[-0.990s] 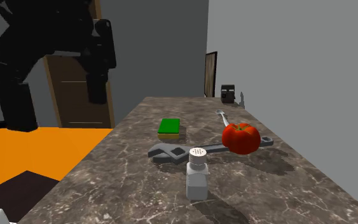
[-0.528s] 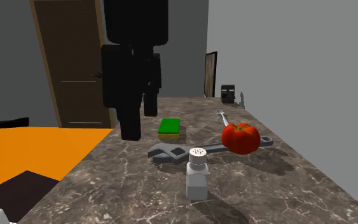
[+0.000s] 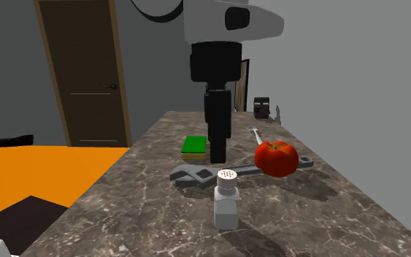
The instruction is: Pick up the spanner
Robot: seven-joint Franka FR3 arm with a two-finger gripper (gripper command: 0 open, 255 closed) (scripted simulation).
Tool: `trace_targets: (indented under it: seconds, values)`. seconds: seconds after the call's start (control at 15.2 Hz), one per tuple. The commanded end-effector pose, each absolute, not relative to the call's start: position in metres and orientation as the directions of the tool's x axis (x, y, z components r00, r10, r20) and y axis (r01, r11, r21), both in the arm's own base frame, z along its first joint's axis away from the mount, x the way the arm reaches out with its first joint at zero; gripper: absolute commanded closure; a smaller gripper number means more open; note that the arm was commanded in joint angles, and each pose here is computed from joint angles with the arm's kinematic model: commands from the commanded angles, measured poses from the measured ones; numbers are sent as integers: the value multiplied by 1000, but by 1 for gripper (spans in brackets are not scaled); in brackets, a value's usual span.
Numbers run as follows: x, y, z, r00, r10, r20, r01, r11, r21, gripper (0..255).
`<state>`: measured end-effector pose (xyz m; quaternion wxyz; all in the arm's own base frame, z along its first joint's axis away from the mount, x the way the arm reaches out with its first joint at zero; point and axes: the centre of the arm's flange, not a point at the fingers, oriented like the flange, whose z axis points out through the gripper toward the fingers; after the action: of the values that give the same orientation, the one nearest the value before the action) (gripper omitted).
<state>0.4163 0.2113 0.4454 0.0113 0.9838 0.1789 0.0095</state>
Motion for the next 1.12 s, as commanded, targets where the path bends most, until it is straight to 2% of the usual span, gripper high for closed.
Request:
trace_targets:
  seconds: [0.0,0.66,1.06]
  values:
    - [420,236,433,925,379,22,378,-925,27,0]
    - [449,351,384,863,503,55,502,-864,37,0]
    - [450,356,355,859,508,57,507,-861,38,0]
